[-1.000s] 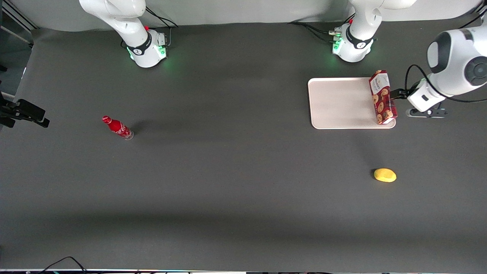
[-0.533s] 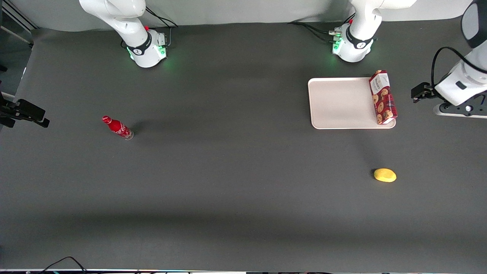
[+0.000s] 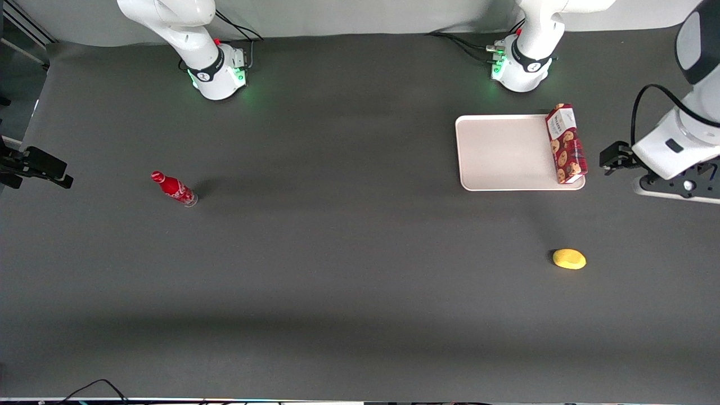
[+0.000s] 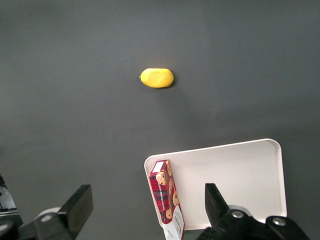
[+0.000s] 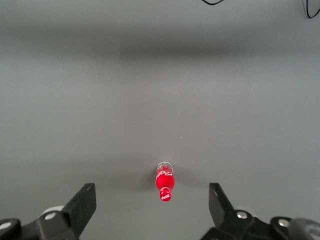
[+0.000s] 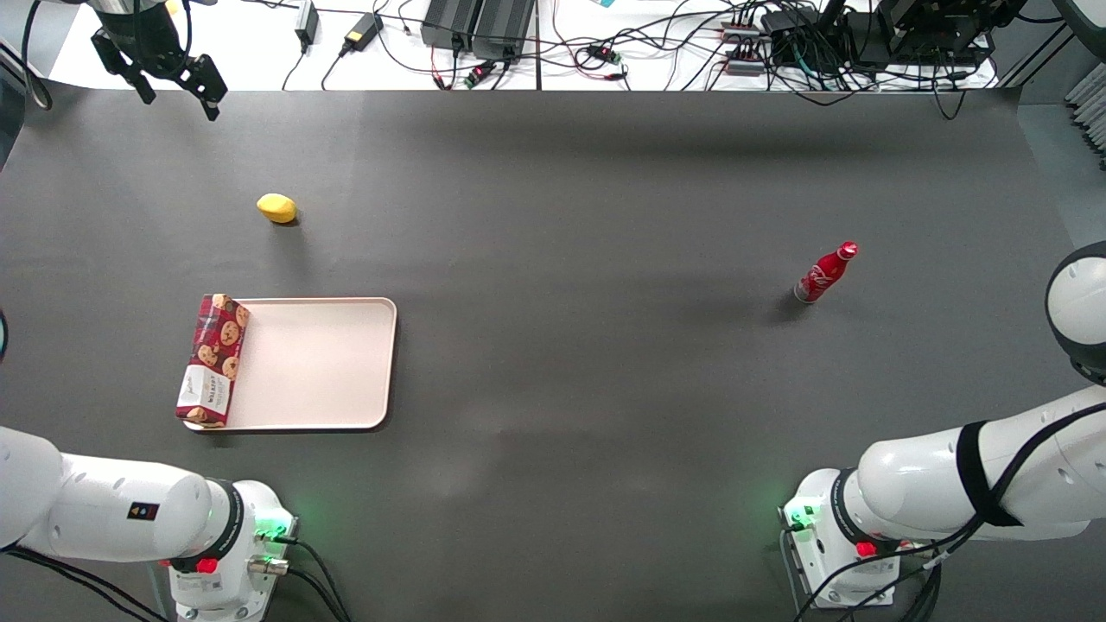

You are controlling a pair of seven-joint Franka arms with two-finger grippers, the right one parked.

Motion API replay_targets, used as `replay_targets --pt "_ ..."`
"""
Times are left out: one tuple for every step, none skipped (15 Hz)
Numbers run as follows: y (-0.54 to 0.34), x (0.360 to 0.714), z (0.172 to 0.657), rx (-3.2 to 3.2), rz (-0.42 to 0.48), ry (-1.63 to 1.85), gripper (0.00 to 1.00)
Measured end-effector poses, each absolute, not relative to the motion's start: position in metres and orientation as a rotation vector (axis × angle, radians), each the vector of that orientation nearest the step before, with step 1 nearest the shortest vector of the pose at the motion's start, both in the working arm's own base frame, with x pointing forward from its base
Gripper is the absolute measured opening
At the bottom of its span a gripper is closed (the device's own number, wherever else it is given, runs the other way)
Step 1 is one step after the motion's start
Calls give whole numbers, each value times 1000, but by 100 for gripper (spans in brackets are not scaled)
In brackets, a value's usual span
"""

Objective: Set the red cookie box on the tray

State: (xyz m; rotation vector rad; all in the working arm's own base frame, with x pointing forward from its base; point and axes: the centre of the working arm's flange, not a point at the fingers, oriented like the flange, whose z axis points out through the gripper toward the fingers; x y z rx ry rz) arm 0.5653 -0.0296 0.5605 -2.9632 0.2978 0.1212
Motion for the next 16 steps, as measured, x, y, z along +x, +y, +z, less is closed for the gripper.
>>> replay_targets --pt "-27 569 556 -2968 120 295 100" --pt "-26 571 554 -2972 121 296 100" --pt "-27 572 553 -2976 122 299 100" --pt "-30 572 554 -2994 119 298 100" --pt "-32 571 555 -3020 114 285 100" --pt "-33 571 557 -3044 110 260 100" --pt "-31 570 559 -3063 108 239 100" --pt "-27 570 561 -3081 102 222 100" --pt "-24 568 565 -3097 96 208 100" --pt "-23 566 569 -3105 93 199 100" --pt "-22 561 573 -3110 94 191 100" --pt "-23 555 576 -3112 95 178 100" --pt "-24 547 579 -3114 97 164 100" --pt "-25 540 582 -3115 100 154 100" --pt "-25 534 584 -3114 109 147 100" --pt "-26 529 586 -3114 113 145 100"
